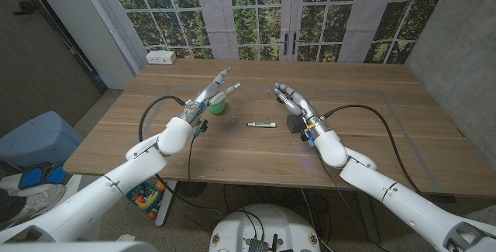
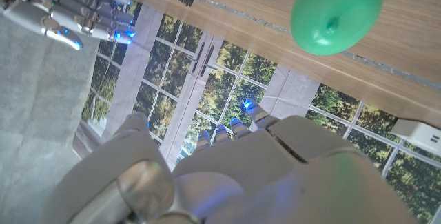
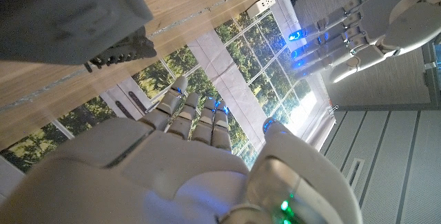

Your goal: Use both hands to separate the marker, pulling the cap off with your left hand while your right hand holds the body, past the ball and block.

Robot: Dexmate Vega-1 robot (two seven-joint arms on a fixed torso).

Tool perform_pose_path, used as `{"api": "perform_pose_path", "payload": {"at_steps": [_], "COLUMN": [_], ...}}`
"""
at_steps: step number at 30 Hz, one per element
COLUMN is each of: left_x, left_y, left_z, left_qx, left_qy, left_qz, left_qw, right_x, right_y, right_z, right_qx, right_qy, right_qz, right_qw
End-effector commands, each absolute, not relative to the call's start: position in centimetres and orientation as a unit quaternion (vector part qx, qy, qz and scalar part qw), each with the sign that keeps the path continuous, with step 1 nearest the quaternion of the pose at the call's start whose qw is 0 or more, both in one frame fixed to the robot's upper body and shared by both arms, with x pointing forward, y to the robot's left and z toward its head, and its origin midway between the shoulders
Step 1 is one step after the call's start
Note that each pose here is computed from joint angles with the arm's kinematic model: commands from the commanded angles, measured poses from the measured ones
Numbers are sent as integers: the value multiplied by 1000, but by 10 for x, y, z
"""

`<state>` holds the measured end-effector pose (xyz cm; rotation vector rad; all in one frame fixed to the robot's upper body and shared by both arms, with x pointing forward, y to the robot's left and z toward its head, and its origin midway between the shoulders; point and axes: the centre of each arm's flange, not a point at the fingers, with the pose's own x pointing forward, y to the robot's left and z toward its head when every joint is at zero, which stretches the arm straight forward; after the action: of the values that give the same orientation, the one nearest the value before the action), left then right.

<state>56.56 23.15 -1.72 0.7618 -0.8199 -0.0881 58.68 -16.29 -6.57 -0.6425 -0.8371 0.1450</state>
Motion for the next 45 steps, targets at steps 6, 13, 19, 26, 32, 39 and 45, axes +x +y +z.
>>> {"api": "perform_pose_path", "payload": {"at_steps": [6, 13, 19, 26, 32, 39, 45], "left_x": [570, 571, 573, 576, 576, 578, 580], "left_y": [246, 249, 252, 254, 256, 259, 263], "left_z": [-20, -21, -23, -29, -35, -40, -47], "left_qx": [196, 151, 116, 72, 31, -7, -63], "left_qy": [-424, -431, -436, -441, -444, -441, -437], "left_qz": [-84, -97, -100, -106, -101, -104, -112], "left_qw": [880, 884, 887, 888, 890, 891, 890], "right_x": [584, 583, 582, 584, 589, 588, 584], "right_y": [-187, -198, -207, -215, -220, -225, -231], "right_z": [-55, -56, -56, -58, -63, -67, -70], "right_qx": [-198, -144, -101, -54, 9, 34, 64], "right_qy": [-397, -397, -397, -395, -383, -383, -386], "right_qz": [78, 78, 76, 78, 98, 98, 95], "right_qw": [893, 903, 909, 914, 918, 918, 915]}}
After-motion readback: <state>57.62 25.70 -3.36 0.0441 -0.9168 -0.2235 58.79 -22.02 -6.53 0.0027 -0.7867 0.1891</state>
